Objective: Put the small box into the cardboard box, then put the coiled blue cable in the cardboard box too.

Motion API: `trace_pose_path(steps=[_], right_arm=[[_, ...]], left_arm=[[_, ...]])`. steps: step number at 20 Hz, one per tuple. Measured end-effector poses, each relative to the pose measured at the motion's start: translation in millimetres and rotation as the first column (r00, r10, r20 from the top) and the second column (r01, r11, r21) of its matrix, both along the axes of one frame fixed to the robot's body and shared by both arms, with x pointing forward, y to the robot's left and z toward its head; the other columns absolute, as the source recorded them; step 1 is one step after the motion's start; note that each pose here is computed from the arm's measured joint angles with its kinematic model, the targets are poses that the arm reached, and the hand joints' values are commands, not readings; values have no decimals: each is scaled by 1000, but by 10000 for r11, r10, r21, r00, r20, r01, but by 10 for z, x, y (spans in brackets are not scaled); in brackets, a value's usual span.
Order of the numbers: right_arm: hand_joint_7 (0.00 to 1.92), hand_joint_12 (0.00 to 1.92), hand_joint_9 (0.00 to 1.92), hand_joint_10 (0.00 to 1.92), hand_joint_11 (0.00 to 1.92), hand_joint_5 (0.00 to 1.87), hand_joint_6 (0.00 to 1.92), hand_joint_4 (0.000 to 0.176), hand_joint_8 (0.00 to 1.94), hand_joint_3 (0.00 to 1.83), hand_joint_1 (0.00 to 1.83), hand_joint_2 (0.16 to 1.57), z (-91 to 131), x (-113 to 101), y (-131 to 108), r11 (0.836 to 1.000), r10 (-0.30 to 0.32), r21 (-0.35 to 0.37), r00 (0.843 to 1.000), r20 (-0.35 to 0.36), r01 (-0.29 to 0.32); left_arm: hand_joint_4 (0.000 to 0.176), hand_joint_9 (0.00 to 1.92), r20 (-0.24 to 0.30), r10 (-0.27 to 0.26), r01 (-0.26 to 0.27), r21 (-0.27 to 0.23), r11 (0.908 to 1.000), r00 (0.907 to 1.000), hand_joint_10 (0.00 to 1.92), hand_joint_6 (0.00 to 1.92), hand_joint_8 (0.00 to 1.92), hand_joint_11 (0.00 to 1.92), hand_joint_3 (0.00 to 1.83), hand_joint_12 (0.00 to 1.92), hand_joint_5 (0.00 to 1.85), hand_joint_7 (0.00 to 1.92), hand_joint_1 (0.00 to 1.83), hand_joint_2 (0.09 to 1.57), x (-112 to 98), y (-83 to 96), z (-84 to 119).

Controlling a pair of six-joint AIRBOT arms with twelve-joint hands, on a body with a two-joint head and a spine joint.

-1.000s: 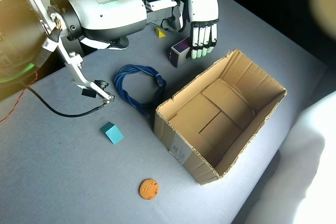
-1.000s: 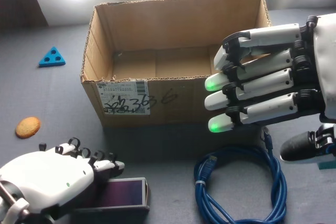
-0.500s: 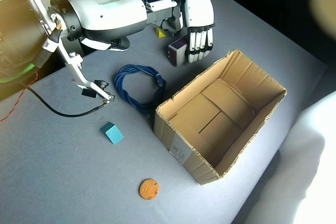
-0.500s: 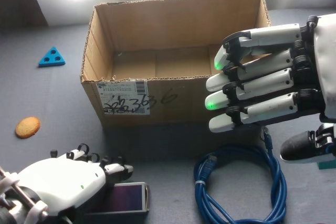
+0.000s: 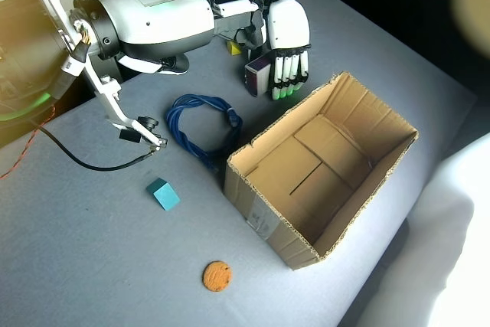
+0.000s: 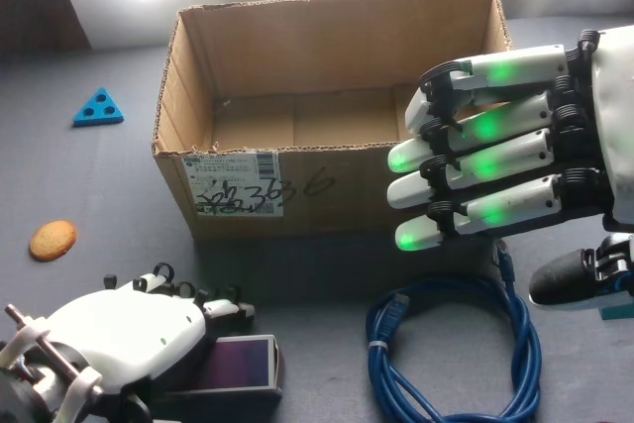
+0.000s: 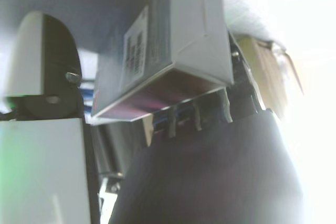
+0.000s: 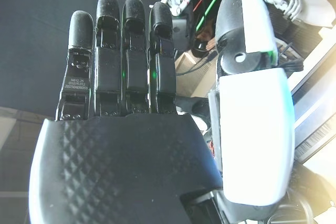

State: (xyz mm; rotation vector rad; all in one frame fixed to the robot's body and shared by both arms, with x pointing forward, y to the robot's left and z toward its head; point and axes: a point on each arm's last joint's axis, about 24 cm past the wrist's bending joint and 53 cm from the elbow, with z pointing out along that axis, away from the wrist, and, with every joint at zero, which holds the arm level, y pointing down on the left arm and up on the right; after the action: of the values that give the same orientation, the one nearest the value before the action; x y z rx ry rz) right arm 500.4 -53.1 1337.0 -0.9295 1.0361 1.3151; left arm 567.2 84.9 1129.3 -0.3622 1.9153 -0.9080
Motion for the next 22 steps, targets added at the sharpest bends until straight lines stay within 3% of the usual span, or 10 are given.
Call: trace_pose_path(steps=[1, 2, 3, 4, 7, 10, 14, 16, 22], right_arm=[[626, 1128, 576, 9, 34, 676, 10, 0, 9, 0, 930, 1033, 1, 2, -1, 10000, -5, 2, 10000, -1, 5], [595, 1117, 543, 1, 6, 642, 2, 0, 1, 5, 912, 1049, 1, 0, 0, 10000, -1, 3, 10000, -2, 1], [611, 1127, 560, 10, 20, 656, 8, 0, 9, 1, 924, 1040, 0, 0, 0, 10000, 0, 0, 10000, 0, 0], [605, 1128, 553, 6, 12, 652, 6, 0, 5, 4, 914, 1049, 1, 0, 0, 10000, -1, 3, 10000, -2, 1], [619, 1139, 571, 11, 38, 653, 3, 0, 6, 4, 897, 1053, 0, 1, 0, 10000, -4, 1, 10000, -3, 4], [614, 1144, 561, 4, 27, 653, 1, 0, 1, 1, 903, 1051, -1, 4, -6, 10000, -21, -8, 10000, 4, 21], [615, 1138, 566, 5, 26, 652, 3, 0, 2, 0, 919, 1048, 1, 4, -8, 10000, -22, -4, 10000, 4, 22], [634, 1112, 590, 9, 71, 670, 5, 0, 3, 0, 942, 1030, 1, 3, -7, 10000, -19, 0, 10000, 1, 19], [643, 1079, 598, 3, 83, 694, 4, 0, 1, 3, 927, 1036, 1, 3, -7, 10000, -19, 0, 10000, 1, 19]], left_arm=[[0, 583, 15, 15, -15, -11, 10000, 10000, 44, 26, 23, 114, 6, 1023, 531, 601, 1229, 1142, 3, -3, 1], [0, 850, 57, 58, -58, -25, 10000, 10000, 111, 980, 833, 352, 2, 990, 732, 908, 1217, 1160, 9, 0, 9], [0, 772, 163, 131, -131, -24, 9999, 9998, 1140, 1101, 1061, 455, 0, 1053, 793, 918, 1330, 1172, 26, 16, 30], [0, 805, 212, 168, -168, -34, 9999, 9996, 1325, 1056, 1112, 559, 0, 1133, 843, 913, 1356, 1160, 35, 24, 41], [0, 838, 209, 318, -316, -101, 9994, 9993, 1365, 1073, 1085, 611, 0, 1191, 842, 909, 1364, 1155, 53, 54, 50], [0, 864, -64, 394, -394, -64, 9992, 9992, 1306, 1091, 1063, 650, 0, 1115, 850, 914, 1367, 1147, -12, 89, 23], [0, 863, -196, 1022, -1015, 330, 9943, 9946, 1280, 1076, 1050, 665, 0, 1044, 850, 945, 1368, 1142, -41, 364, -64], [0, 853, 29, 1358, -1358, 411, 9899, 9907, 1311, 1059, 1071, 666, 1, 1042, 855, 927, 1367, 1145, 45, 553, -52], [0, 817, 1108, 1668, -1702, 212, 9852, 9797, 1354, 1139, 1100, 617, 4, 1104, 822, 901, 1361, 1160, 391, 826, 158]])
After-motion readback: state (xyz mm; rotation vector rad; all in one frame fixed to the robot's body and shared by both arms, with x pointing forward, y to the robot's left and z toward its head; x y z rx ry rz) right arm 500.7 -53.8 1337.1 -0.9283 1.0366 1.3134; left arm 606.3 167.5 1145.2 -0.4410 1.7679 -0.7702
